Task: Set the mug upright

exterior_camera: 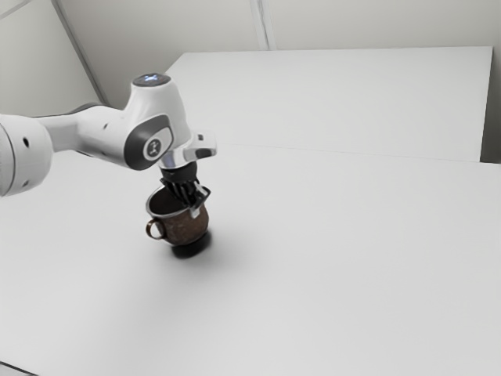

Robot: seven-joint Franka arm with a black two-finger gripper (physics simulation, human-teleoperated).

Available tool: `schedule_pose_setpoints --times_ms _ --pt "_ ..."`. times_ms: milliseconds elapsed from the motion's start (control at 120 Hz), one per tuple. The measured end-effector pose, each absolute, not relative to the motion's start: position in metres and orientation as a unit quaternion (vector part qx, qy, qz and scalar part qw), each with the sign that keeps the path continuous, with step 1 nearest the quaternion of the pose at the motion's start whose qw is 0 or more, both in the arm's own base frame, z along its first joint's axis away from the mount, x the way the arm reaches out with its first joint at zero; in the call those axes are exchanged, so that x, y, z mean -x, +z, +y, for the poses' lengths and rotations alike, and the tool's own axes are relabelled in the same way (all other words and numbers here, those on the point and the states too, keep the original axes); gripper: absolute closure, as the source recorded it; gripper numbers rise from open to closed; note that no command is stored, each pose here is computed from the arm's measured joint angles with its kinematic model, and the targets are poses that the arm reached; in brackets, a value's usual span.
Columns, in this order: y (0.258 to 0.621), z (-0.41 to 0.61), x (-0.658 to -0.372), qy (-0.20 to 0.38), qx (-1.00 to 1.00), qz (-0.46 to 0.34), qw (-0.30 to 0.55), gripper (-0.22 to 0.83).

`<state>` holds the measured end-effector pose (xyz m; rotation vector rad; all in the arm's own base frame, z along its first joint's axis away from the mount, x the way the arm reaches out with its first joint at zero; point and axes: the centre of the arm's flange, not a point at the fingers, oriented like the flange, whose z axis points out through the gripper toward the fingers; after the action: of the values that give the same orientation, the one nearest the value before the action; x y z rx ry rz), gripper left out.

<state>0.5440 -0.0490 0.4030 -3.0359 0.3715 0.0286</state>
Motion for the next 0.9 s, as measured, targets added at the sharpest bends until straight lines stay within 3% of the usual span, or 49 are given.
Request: schedule_pose_setpoints --times_ms 758,900 --pt "0.369 -0.083 -0.558 0.031 0.995 0.091 0.028 0.78" --pt "0.366 -0.083 -0.558 0.033 0.995 0.087 0.026 0.69"
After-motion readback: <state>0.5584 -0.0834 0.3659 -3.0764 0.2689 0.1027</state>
